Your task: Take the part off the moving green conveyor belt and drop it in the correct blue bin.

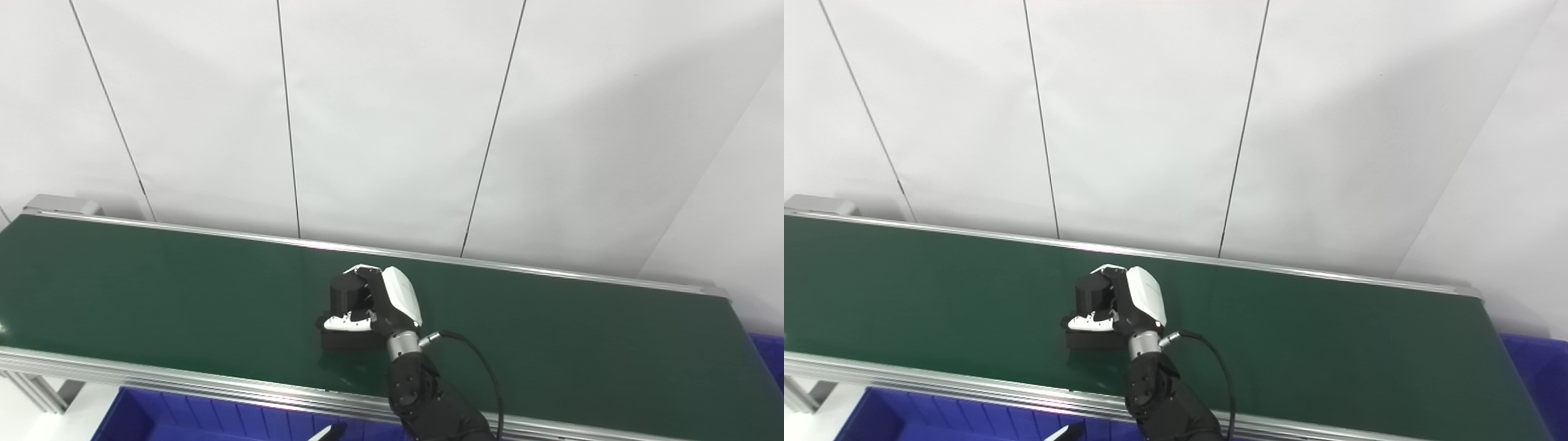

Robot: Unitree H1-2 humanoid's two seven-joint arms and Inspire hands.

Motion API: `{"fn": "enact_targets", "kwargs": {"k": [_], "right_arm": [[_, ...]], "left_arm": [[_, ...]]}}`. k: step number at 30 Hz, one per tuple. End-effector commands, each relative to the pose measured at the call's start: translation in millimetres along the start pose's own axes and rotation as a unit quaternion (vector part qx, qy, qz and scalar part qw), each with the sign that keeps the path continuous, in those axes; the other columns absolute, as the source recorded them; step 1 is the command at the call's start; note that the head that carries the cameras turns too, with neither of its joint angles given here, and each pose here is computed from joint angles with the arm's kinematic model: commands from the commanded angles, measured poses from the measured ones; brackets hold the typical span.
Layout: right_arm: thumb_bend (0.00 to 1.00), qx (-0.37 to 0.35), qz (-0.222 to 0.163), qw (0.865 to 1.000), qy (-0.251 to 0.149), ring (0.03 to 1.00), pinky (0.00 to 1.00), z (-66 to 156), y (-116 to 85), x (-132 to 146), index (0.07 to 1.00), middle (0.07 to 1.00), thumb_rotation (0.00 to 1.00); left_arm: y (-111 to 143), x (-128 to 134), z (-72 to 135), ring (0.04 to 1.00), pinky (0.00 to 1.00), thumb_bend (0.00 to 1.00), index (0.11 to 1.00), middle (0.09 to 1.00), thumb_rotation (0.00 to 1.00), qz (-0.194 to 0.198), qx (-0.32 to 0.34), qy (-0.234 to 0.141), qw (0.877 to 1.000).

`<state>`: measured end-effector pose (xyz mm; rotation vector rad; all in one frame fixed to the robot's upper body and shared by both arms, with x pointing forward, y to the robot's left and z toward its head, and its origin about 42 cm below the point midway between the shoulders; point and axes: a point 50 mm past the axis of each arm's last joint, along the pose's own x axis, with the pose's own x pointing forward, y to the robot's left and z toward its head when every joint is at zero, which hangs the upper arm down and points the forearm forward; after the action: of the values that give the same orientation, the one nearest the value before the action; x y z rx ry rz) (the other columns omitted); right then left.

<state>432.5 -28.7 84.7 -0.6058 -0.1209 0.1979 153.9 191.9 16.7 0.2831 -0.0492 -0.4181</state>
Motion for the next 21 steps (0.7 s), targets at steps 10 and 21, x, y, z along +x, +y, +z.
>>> {"fn": "enact_targets", "kwargs": {"k": [10,21], "right_arm": [[0.51,0.034,-0.048,0.997,-0.058,0.389,0.34,23,-9,12,0.540,0.469,0.00],[0.51,0.067,-0.103,0.988,-0.097,0.418,0.42,23,-40,-15,0.527,0.489,0.00]], "left_arm": [[4,1,8,0.931,0.92,0.69,0.920,0.934,1.00,0.005,-0.004,-0.026,1.000],[-1,-1,12,0.946,0.97,0.69,0.923,0.929,1.00,0.010,-0.017,-0.027,0.999]]}}
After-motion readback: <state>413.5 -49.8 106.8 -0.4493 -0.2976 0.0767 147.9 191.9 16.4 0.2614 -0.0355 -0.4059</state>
